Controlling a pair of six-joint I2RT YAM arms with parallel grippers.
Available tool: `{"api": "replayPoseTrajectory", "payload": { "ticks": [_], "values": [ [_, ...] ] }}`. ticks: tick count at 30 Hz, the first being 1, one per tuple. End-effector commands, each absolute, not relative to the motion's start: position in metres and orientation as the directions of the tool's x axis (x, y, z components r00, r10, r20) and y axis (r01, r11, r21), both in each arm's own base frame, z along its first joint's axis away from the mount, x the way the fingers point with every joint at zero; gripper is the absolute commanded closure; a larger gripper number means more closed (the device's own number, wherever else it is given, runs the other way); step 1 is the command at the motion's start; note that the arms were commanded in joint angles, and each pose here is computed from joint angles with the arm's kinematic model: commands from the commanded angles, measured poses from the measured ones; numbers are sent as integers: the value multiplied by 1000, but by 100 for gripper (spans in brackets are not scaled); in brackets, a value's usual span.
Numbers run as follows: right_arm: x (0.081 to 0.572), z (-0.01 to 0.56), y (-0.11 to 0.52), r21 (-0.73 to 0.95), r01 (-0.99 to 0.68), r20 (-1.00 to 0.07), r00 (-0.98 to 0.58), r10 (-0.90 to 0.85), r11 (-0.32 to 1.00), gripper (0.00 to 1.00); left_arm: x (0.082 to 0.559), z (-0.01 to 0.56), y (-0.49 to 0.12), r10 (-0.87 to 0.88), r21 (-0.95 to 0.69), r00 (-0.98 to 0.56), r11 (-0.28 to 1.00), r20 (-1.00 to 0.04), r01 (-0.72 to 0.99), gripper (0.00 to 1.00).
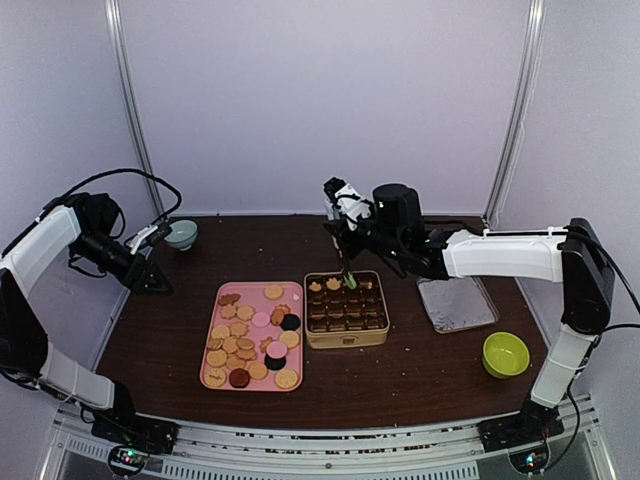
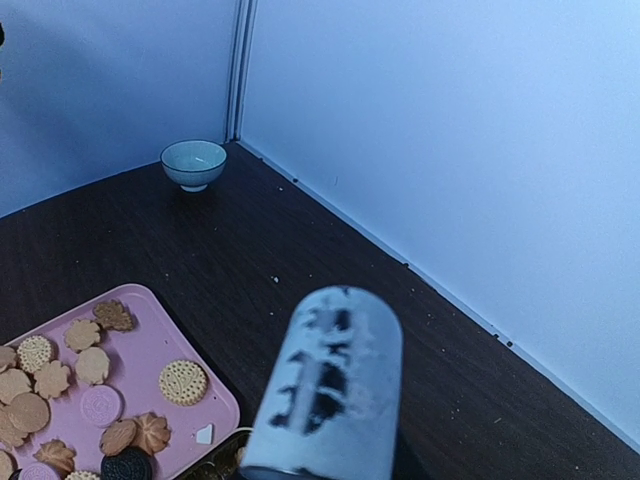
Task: Pack the cookies
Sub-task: Place the fake cookies in the empty pocket of the box.
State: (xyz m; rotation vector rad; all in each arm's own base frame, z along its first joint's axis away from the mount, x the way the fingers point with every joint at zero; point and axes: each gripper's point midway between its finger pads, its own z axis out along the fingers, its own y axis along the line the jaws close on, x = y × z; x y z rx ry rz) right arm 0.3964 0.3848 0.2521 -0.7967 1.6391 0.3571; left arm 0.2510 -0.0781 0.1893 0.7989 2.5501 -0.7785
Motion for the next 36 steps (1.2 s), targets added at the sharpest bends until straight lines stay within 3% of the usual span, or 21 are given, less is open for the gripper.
{"api": "replayPoseTrajectory", "payload": {
  "ticks": [1,5,15,26,36],
  "values": [
    [395,255,383,-191,-685,-951,-48,-306,703,87,257,196,-78,401,-390,-771,690,-494,609,23],
    [393,259,380,-190,-684,-951,-49,-304,705,78,256,197,-79,400,-394,-770,686,-498,612,23],
    [389,285,372,-194,-667,-961,-18,-275,719,68,256,201,-80,399,-392,-765,684,-505,616,23],
    [387,306,364,-177,-647,-974,5,-228,742,70,257,202,-80,397,-397,-765,680,-507,616,24],
    [340,330,403,-112,-705,-992,41,-118,701,70,255,197,-79,407,-398,-769,681,-493,615,23]
  ]
}}
